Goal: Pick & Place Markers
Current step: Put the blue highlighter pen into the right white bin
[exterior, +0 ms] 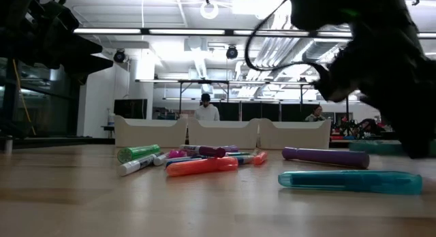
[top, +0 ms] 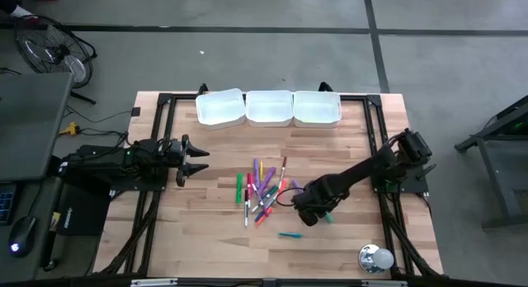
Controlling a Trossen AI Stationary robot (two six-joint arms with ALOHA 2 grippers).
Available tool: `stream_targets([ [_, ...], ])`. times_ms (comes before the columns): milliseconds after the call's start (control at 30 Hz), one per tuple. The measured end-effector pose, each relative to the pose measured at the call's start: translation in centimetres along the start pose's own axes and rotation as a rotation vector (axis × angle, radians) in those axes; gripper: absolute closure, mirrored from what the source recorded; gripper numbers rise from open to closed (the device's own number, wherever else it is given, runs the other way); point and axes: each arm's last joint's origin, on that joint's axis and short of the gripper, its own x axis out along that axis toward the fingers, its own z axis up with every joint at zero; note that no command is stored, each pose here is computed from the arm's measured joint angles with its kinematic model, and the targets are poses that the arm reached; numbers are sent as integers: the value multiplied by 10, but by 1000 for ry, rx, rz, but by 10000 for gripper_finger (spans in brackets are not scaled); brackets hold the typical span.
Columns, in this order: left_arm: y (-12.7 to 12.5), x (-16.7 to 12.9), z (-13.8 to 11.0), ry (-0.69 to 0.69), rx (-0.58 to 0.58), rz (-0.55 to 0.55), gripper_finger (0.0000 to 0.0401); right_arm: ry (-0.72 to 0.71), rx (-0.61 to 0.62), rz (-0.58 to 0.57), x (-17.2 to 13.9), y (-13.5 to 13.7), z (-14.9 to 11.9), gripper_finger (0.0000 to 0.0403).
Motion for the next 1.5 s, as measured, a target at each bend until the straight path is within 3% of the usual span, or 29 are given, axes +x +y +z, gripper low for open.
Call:
stream_targets([
  [267,0,0,0,0,0,0,181,11,-58,-18,-33,1,21,345],
  [567,0,0,0,0,0,0,181,-53,-197,-99,-70,-20,66,346],
  [967,0,0,0,0,0,0,181,-173,-371,-164,-91,-77,144,346],
  [1200,0,0,0,0,0,0,181,-253,-410,-178,-101,-119,184,346],
  [1500,0,0,0,-1,0,0,181,-302,-420,-177,-108,-159,211,346],
])
